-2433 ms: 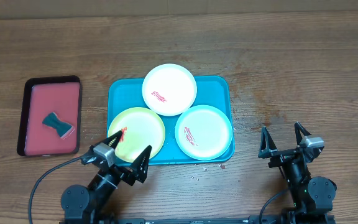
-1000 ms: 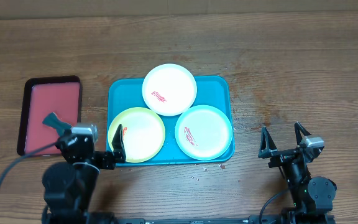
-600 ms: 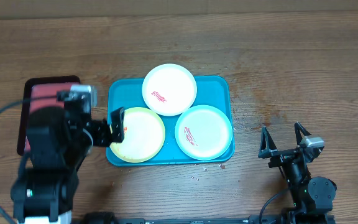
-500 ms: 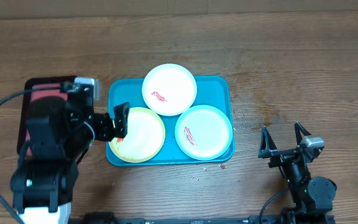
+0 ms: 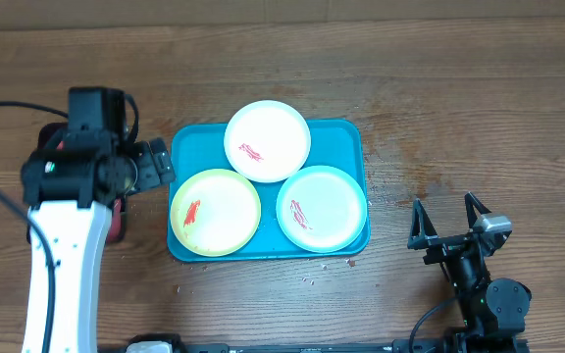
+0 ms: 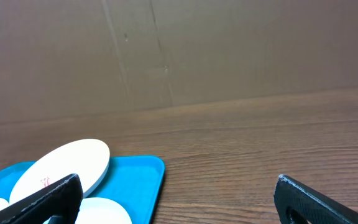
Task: Clean dirty plates on tray and stack at the side
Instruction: 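Lower the left gripper into the water and grasp the green sponge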
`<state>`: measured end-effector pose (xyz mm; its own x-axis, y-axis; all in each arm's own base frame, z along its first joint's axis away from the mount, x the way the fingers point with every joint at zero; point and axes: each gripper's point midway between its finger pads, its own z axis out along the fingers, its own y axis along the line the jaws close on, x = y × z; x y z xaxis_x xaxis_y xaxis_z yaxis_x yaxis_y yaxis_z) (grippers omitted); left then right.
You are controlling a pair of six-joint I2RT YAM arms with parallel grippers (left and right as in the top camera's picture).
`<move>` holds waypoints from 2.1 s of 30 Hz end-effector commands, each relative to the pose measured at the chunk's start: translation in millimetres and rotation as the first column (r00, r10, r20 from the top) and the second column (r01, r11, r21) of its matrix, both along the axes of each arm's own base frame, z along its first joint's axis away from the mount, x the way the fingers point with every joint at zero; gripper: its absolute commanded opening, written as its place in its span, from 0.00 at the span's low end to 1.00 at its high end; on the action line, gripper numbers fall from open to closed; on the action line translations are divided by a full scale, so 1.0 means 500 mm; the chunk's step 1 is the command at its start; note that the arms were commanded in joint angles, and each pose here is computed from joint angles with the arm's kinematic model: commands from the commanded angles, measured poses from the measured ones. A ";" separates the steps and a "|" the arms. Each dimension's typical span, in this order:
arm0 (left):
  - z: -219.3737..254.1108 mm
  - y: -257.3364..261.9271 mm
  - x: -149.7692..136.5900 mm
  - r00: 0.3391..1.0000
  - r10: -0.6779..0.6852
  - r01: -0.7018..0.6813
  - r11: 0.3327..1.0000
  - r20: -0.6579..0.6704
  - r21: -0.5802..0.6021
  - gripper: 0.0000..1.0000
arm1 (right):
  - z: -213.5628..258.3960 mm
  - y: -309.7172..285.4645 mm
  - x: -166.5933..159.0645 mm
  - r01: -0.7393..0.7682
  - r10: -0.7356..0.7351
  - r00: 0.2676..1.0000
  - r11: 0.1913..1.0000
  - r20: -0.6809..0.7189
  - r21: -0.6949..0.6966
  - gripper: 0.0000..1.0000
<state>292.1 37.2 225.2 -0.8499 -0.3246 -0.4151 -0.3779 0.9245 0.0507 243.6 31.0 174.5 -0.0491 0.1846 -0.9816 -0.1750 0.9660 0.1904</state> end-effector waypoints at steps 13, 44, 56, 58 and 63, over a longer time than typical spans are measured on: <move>0.027 0.018 0.118 0.970 0.132 -0.132 0.991 0.204 -0.014 1.00 | -0.004 -0.006 0.001 0.016 -0.016 1.000 1.000 0.004 -0.004 1.00; -0.276 0.261 0.134 0.713 0.696 -0.701 0.711 -0.084 -0.064 0.76 | -0.004 -0.006 0.001 0.016 -0.016 1.000 1.000 0.004 -0.004 1.00; -0.296 0.308 0.114 0.643 0.763 -0.766 0.643 -0.069 -0.019 0.77 | -0.004 -0.006 0.001 0.016 -0.016 1.000 1.000 0.005 -0.004 1.00; -0.303 0.301 0.111 0.639 0.765 -0.769 0.639 -0.083 -0.030 0.76 | -0.004 -0.006 0.001 0.017 -0.017 1.000 1.000 0.004 -0.004 1.00; -0.310 0.296 0.106 0.632 0.769 -0.774 0.632 -0.095 -0.035 0.77 | -0.004 -0.006 0.001 0.017 -0.017 1.000 1.000 0.004 -0.004 1.00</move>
